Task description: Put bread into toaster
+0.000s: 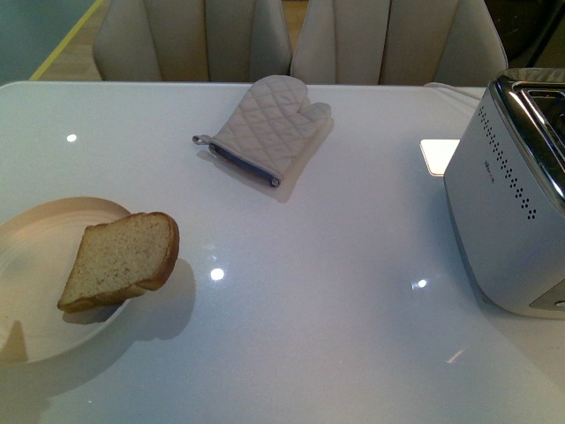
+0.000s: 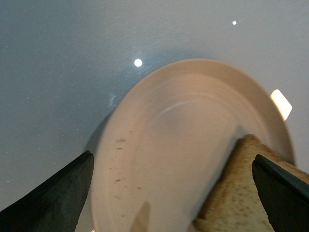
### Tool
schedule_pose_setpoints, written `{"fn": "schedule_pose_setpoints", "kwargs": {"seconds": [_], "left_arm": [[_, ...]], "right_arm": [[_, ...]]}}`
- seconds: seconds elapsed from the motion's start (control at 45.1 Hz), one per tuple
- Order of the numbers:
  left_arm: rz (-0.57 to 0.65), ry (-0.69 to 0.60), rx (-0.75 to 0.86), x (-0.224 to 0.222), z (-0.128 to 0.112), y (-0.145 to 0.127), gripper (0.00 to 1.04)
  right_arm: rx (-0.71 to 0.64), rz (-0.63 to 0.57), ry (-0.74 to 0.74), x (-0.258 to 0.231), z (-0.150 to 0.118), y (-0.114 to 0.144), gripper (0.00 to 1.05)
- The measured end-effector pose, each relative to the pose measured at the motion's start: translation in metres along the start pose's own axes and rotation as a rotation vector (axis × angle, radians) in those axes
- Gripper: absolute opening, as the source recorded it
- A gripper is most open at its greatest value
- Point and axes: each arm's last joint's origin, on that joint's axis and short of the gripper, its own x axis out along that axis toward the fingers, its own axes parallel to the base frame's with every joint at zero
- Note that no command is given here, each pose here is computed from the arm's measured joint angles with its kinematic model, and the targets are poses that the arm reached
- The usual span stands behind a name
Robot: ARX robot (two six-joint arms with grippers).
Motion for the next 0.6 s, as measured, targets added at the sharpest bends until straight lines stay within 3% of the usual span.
{"fn": "schedule_pose_setpoints", "kwargs": {"seconds": [0.465,0.598], "left_arm": [[0.111,0.093,0.022,0.047,-0.022,0.021,0.98],[0.128,0.095,0.041,0.052,-0.024,0.021,0.84]], "right_arm": [[0.0,0.0,0.0,0.0,0.0,0.0,0.96],[0.0,0.0,0.0,0.0,0.0,0.0,0.96]]}}
